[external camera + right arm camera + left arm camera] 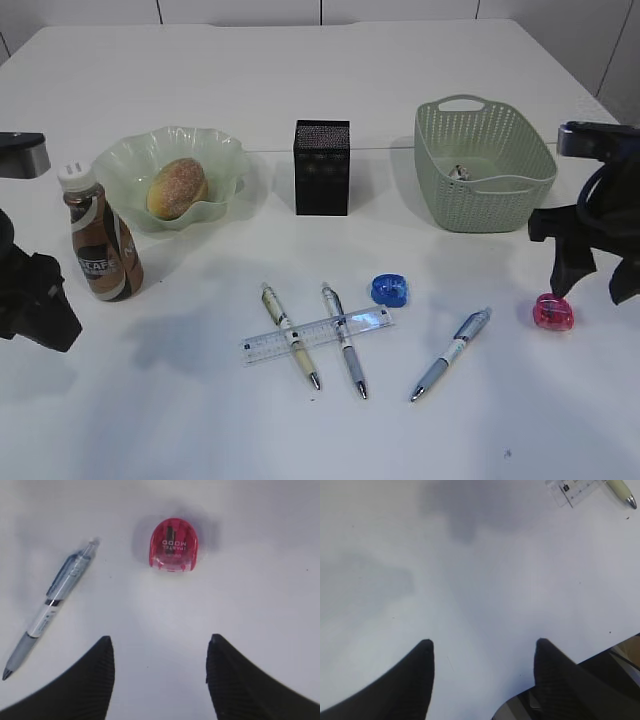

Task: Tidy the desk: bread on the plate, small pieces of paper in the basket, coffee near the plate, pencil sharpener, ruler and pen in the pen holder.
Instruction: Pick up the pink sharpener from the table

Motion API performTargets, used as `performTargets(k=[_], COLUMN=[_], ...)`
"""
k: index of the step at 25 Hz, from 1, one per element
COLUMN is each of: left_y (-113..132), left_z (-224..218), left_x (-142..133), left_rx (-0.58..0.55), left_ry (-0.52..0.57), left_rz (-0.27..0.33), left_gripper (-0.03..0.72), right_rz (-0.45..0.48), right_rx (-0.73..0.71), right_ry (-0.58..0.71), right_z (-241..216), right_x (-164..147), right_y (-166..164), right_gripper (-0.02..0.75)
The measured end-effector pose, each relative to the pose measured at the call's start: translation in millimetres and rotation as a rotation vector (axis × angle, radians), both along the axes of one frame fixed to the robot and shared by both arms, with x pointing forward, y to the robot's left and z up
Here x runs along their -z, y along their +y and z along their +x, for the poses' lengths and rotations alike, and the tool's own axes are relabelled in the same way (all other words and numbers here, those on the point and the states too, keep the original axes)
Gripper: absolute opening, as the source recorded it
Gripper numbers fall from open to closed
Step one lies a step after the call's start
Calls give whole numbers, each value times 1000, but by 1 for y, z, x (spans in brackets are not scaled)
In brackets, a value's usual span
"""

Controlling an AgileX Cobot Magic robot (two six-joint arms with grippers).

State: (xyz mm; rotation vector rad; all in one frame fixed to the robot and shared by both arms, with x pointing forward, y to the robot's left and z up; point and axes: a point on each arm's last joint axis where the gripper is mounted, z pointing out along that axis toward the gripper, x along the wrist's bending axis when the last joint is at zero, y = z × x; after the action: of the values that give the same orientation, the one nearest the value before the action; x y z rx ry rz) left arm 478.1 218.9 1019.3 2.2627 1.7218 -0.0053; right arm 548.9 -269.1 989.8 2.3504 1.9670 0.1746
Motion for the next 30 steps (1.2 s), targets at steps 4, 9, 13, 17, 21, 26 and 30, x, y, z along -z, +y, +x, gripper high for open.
performTargets(k=[4,9,13,17,21,26,30], left_y=[0,0,0,0,0,0,0], left_z=[0,1,2,2,2,2,2], left_x=[0,0,0,0,-1,-1,-1], left_rx=[-1,-2,-4,-5,-6,-6,-6], left_ry=[-5,-7,-18,-21,-23,-23,-23], left_rz=[-1,-2,-4,-4,-6,-6,-6], left_gripper=[442,440,440,439,438,438,438], right_rz=[-16,-26,-32,-35,-46,-51,-50], right_rx=[11,16,17,12,5,1,0], right_ry=[33,75,106,63,76,87,64], right_z=[13,21,25,29,32,34,36], right_x=[13,29,45,45,54,63,63], right_y=[0,0,0,0,-1,-1,-1], right_gripper=[461,462,462,461,461,462,461])
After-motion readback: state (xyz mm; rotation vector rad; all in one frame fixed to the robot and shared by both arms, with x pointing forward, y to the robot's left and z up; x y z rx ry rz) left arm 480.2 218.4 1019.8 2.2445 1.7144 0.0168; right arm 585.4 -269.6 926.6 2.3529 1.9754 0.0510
